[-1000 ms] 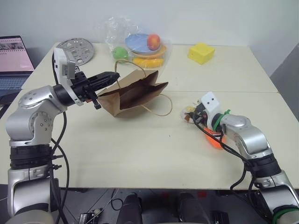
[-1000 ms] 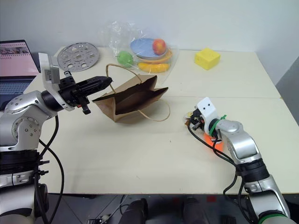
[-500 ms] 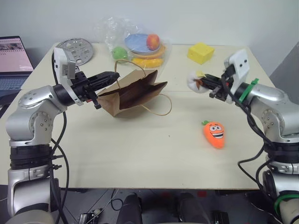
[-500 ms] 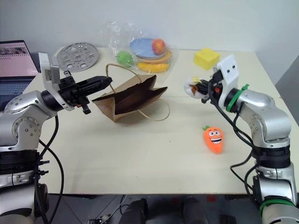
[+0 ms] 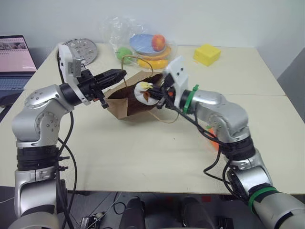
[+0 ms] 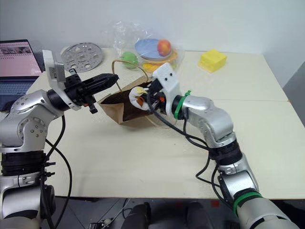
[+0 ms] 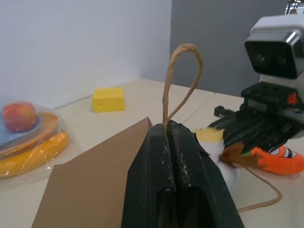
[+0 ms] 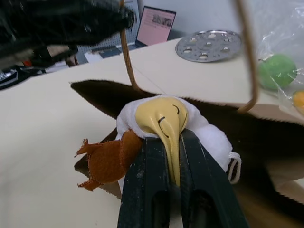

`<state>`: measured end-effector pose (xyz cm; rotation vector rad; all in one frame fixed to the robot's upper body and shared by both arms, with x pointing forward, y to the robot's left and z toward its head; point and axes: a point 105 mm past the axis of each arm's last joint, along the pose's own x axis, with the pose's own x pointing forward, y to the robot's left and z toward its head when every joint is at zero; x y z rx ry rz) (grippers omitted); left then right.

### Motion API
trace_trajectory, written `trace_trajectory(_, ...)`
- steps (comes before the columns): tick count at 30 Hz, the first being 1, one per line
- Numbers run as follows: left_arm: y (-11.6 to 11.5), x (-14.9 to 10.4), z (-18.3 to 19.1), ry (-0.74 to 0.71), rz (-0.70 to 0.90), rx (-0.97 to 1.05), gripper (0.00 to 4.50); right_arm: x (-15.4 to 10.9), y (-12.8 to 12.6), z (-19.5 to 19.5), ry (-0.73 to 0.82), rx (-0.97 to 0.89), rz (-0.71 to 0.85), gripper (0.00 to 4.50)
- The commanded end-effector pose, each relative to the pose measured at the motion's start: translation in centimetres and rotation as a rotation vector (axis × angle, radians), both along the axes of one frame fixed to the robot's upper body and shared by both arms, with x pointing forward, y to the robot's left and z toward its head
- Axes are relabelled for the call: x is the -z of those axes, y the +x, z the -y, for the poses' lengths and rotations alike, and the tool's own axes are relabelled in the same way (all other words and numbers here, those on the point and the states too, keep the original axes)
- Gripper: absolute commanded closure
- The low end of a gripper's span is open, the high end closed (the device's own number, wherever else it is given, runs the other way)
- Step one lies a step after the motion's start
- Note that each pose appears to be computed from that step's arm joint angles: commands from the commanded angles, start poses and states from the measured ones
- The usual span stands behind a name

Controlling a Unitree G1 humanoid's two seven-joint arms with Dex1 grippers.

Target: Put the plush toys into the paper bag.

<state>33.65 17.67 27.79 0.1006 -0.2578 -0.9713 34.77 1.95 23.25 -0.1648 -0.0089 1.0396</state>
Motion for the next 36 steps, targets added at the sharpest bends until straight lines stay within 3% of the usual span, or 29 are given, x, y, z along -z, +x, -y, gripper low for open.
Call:
trace_trajectory(1, -1.0, -1.2, 0.5, -0.005, 0.05, 0.023, 4.5, -1.1, 0.6, -1.5, -0.011, 0.011, 0.071, 4.48)
trace_trajectory(7, -1.1, -1.1, 0.9, -0.018, 0.041, 0.031, 4.5, -0.4, 2.4, -3.0, -0.032, 0.066, 0.079, 4.48)
trace_trajectory(10, -1.2, -1.0, 1.1, -0.018, 0.037, 0.033, 4.5, -0.8, 2.5, -4.0, 0.02, 0.038, 0.052, 3.6)
trace_trajectory(19, -1.1, -0.9, 1.0, -0.02, 0.038, 0.027, 4.5, -1.4, 2.0, -2.8, 0.07, 0.01, 0.06, 0.19)
trace_trajectory(20, -1.1, -0.9, 1.0, -0.021, 0.037, 0.029, 4.5, -1.4, 2.0, -2.5, 0.072, 0.013, 0.061, 0.03)
trace_trajectory(29, -0.9, -0.9, 1.1, -0.024, 0.037, 0.035, 4.5, -2.0, 0.2, 1.5, 0.083, 0.018, 0.081, 0.03)
trace_trajectory(33, -0.8, -0.7, 1.1, -0.024, 0.031, 0.036, 4.5, -2.3, -0.5, 7.8, 0.043, 0.14, 0.096, 0.03)
trace_trajectory(36, -0.8, -0.5, 0.8, -0.024, 0.024, 0.039, 4.5, -1.2, -1.0, 14.6, -0.062, 0.364, 0.073, 0.03)
